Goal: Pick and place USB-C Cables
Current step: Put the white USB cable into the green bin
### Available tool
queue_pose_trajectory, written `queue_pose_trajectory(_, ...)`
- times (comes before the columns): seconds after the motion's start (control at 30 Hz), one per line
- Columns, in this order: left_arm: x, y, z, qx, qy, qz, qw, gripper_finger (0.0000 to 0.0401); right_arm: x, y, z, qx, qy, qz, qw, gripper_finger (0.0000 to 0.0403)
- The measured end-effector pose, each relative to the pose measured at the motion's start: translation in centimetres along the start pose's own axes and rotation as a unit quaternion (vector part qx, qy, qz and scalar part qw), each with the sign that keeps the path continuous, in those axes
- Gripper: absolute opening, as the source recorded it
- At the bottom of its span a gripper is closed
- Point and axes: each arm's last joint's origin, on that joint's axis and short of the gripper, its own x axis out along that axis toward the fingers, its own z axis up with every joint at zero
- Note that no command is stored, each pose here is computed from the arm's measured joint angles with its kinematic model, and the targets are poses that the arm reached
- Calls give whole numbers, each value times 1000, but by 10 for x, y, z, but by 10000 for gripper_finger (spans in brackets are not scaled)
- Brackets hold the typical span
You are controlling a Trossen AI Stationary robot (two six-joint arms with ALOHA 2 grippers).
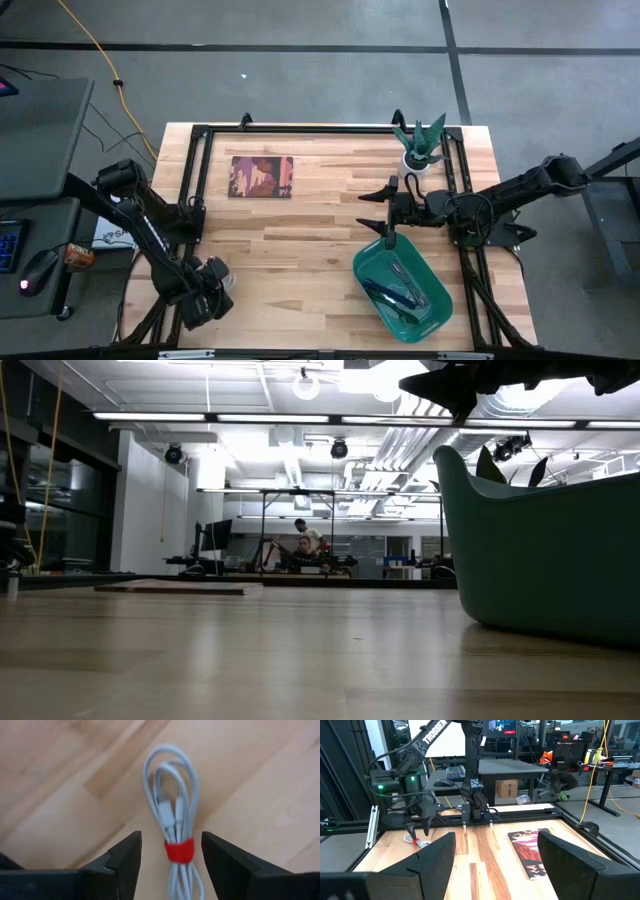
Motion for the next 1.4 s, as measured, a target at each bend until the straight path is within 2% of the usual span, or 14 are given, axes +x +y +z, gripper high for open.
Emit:
queue_pose_trajectory(0.27,6,-3,-13,-17,0,-14,1000,188,0,0,-1,-1,3,0,1000,273)
queue_pose_trajectory(0.53,27,-5,-17,-17,16,45,999,188,0,0,-1,-1,4,0,1000,273)
queue_pose_trajectory(0.87,29,-5,-16,-6,14,45,999,183,0,0,-1,-1,3,0,1000,273)
queue_pose_trajectory(1.0,27,-3,-15,-3,14,46,999,143,0,0,-1,-1,3,0,1000,273)
queue_pose_trajectory(1.13,19,-1,-12,13,11,32,999,55,0,0,-1,-1,3,0,1000,273)
queue_pose_trajectory(1.2,8,-1,-7,24,-10,0,1000,18,0,0,-1,-1,3,0,1000,273)
queue_pose_trajectory(1.4,-28,2,20,63,-122,-88,987,10,0,0,-1,-1,3,0,1000,273)
